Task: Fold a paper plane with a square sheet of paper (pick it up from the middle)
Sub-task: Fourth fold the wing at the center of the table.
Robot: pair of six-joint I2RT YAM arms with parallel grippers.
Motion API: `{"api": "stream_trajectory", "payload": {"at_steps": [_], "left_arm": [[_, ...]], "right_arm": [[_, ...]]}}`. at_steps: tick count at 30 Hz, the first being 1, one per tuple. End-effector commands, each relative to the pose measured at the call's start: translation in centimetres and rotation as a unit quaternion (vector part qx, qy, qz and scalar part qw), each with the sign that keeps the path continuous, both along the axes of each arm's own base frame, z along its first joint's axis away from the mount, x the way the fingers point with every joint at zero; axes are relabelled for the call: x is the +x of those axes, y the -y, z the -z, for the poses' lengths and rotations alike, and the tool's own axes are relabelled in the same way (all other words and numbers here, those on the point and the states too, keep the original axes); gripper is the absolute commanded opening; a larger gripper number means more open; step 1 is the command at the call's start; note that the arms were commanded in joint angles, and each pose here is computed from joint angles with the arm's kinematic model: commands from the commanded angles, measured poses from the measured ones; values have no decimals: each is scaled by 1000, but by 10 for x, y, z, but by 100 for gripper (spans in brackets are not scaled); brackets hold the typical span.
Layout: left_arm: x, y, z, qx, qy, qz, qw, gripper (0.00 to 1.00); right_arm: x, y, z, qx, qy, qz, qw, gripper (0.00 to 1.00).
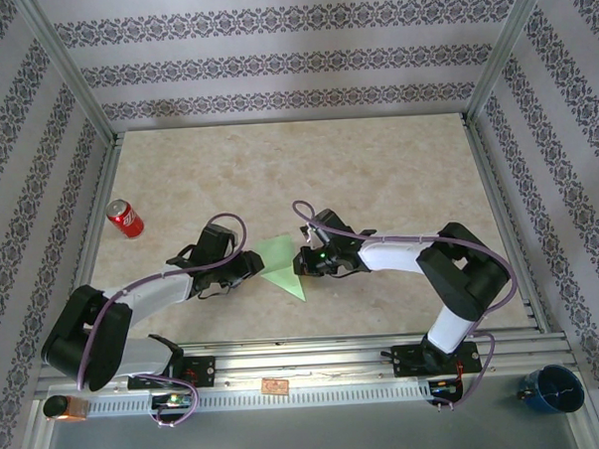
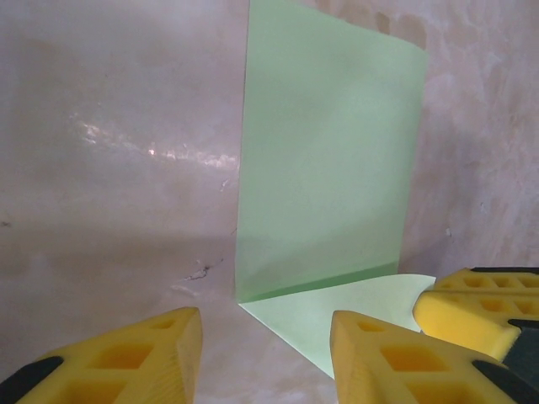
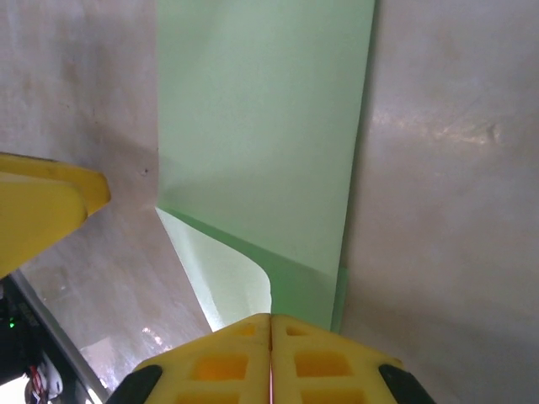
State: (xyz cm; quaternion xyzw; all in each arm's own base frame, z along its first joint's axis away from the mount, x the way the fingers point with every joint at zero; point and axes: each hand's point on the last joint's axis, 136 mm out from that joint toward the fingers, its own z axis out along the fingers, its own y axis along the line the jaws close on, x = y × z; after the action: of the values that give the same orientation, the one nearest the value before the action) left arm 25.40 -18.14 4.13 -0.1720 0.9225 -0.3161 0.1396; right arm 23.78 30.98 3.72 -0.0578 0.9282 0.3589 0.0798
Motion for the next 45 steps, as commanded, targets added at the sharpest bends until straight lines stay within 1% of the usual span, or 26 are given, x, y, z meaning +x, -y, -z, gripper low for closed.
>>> {"api": "stream_trajectory", "payload": {"at_steps": [1, 7, 17, 19, 30, 45], "left_arm": [[7, 3, -4, -22, 4, 3, 1000, 46], [12, 6, -4, -46, 3, -2, 999, 48], [15, 2, -2, -52, -3, -10, 999, 52], [14, 2, -1, -53, -5, -9, 999, 52], [18, 6, -1, -71, -5, -12, 997, 53], [24, 15, -3, -94, -4, -2, 996, 54]], "right_arm": [[0, -7, -16, 46, 3, -6, 999, 7], [-1, -13, -24, 87, 0, -8, 996, 7], [3, -9, -31, 146, -5, 16, 989, 5], [3, -7, -31, 147, -4, 18, 989, 3], [2, -9, -40, 163, 2, 7, 987, 3], [2, -7, -45, 181, 3, 14, 983, 1]]}}
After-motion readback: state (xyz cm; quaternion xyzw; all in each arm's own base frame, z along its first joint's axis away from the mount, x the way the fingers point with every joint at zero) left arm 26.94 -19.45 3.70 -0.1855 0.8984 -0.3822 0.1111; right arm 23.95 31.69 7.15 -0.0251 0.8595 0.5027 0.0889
